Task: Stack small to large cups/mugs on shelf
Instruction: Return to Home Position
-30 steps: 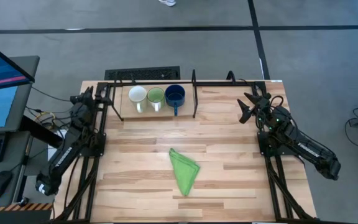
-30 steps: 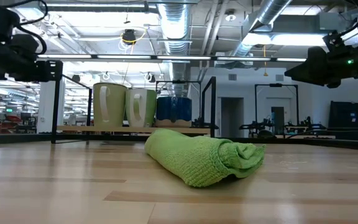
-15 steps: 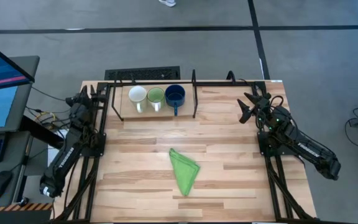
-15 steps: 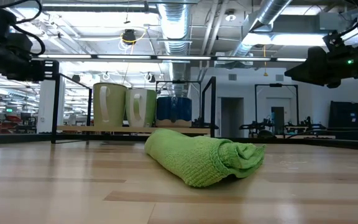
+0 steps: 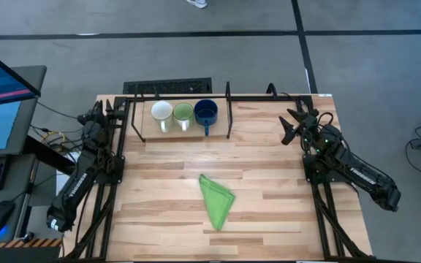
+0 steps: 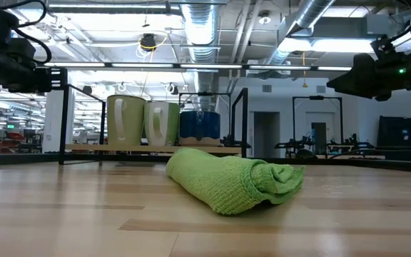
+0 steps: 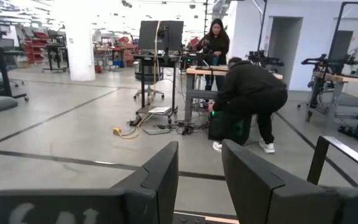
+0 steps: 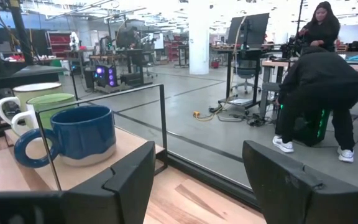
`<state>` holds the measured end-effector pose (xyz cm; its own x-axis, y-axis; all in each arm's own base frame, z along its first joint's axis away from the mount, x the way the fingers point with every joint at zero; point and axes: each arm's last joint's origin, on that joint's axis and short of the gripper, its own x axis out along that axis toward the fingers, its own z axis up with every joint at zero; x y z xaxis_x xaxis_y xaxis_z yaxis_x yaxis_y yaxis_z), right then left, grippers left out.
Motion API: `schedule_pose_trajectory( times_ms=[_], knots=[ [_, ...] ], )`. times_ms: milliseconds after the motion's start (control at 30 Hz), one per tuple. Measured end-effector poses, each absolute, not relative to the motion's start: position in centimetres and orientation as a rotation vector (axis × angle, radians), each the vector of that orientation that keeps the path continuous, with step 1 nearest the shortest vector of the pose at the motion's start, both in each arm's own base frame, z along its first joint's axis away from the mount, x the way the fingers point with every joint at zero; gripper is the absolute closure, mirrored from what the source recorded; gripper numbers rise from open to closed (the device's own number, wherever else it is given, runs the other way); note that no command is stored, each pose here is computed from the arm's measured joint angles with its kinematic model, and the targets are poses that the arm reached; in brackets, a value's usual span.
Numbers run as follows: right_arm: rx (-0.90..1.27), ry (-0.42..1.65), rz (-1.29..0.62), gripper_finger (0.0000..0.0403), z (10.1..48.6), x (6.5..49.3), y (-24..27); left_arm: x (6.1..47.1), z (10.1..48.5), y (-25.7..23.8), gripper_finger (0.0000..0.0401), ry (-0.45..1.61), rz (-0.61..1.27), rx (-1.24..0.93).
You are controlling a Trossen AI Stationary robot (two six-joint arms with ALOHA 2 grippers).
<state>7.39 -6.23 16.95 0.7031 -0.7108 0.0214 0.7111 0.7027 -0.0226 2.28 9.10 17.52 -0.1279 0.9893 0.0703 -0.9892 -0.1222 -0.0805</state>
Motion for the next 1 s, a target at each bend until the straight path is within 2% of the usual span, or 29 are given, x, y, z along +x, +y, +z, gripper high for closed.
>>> schedule_pose_trajectory(
  times_ms=[233,1000],
  knots=[
    [-0.030,-0.011,-0.791,0.0138,16.95,7.39,-6.23,2.30,17.51,9.11,0.0287,-0.162,1.684,-0.039],
    [-0.030,-0.011,-0.791,0.0138,16.95,7.39,-6.23,2.30,17.47,9.11,0.0287,-0.107,1.688,0.008]
  ],
)
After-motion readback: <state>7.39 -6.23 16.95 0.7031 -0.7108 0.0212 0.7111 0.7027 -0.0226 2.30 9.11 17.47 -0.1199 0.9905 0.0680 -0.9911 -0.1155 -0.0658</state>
